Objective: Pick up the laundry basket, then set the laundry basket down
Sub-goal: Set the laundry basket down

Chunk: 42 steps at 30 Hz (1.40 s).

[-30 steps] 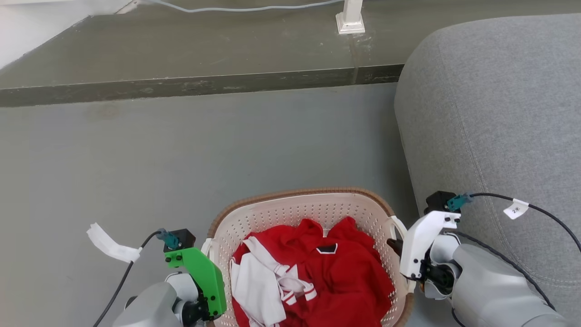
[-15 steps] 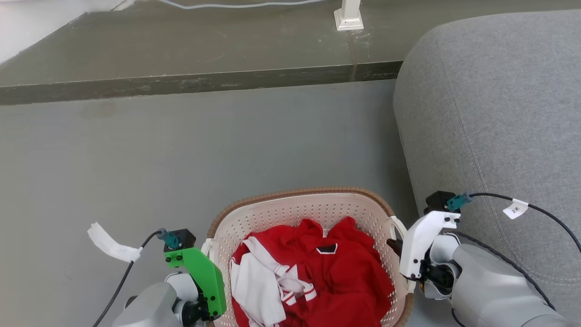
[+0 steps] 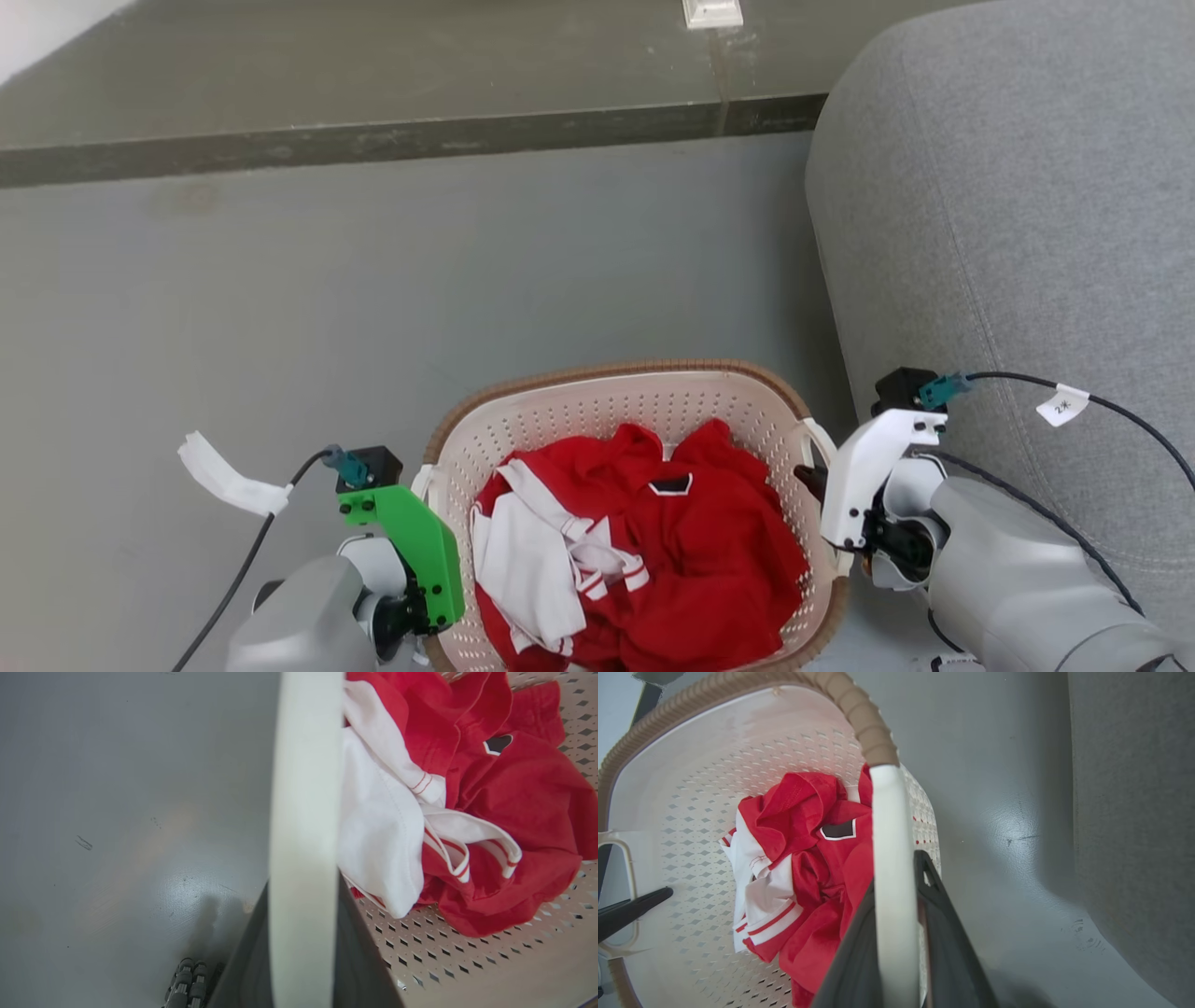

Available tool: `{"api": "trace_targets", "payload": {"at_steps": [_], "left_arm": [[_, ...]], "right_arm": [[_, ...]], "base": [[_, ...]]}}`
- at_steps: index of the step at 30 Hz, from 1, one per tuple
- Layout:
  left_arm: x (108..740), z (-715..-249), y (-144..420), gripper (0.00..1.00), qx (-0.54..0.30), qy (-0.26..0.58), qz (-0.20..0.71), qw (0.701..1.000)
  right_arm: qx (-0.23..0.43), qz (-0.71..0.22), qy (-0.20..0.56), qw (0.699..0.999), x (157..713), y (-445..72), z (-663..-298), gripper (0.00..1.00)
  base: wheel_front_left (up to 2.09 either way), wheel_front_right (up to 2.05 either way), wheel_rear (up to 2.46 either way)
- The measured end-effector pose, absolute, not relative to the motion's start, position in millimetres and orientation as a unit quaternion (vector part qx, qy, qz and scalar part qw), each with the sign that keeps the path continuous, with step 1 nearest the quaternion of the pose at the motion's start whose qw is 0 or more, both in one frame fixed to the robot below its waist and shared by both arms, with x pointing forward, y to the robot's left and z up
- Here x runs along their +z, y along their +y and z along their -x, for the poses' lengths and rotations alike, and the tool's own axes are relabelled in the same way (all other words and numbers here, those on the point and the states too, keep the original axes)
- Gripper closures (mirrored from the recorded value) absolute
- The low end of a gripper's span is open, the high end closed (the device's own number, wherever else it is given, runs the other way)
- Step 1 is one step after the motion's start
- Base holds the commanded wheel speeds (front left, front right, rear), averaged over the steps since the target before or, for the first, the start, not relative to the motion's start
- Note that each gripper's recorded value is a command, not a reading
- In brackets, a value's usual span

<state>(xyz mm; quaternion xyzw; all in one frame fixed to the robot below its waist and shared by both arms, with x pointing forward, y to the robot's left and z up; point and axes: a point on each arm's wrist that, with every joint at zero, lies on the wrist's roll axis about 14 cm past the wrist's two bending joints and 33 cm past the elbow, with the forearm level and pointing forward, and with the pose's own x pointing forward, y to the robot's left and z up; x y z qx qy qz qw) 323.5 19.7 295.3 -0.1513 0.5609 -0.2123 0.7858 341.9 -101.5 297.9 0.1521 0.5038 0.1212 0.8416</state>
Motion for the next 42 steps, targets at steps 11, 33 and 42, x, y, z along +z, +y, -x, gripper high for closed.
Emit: {"api": "trace_targets", "payload": {"at_steps": [11,33,42], "left_arm": [[285,-336,16,1.00,-0.218,0.572,0.146,0.777],[247,-367,4,1.00,-0.228,0.586,0.144,0.764],[228,-379,2,1.00,-0.222,0.587,0.147,0.765]], "right_arm": [[0.116,-0.155,0.517,0.834,285,-106,-349,1.00],[0.100,-0.168,0.542,0.818,245,-117,-369,1.00],[0.098,-0.170,0.545,0.815,227,-119,-380,1.00]], "base": [[0.00,0.00,0.00],[0.00,0.00,0.00],[0.00,0.00,0.00]]}}
